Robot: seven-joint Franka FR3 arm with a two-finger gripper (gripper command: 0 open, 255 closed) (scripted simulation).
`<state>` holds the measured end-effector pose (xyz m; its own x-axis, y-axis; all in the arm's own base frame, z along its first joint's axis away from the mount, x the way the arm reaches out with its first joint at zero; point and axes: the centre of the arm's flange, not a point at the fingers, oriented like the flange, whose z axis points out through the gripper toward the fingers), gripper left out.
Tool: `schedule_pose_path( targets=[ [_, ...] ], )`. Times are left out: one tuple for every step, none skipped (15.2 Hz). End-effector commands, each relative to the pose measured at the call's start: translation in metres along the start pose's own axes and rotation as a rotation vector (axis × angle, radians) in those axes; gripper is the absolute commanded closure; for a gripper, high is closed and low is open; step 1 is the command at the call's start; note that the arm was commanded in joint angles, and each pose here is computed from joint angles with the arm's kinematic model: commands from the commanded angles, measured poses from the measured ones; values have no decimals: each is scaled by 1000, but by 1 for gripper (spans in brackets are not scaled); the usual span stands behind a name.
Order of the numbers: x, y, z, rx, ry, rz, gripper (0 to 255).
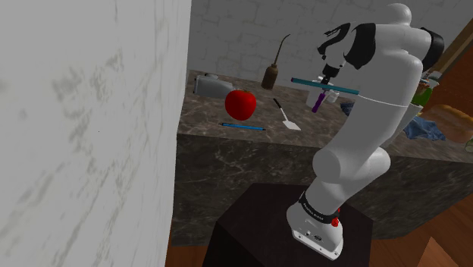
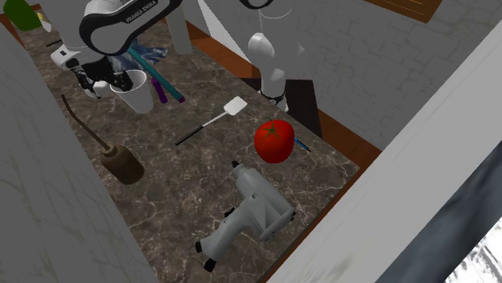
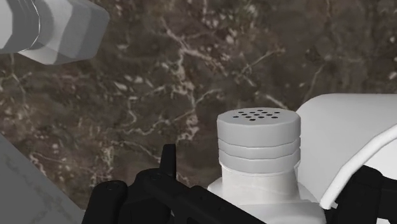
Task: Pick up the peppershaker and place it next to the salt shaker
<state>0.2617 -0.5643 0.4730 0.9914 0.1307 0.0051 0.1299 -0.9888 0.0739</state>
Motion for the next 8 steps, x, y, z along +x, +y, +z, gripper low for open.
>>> schedule_pose_path(
  targets=[
    [-3,-5,32,53,-41,3,255],
    [-3,-5,32,53,-41,3,255],
    [0,-6,32,53,-41,4,0],
    [-5,-4,31,53,-41,4,0],
    [-10,-11,25,53,-41,4,0],
    [-13,-9,26,52,-41,3,0],
    [-14,-12,22,52,-41,3,0],
    [-3,-5,32,53,-41,3,0]
  ],
)
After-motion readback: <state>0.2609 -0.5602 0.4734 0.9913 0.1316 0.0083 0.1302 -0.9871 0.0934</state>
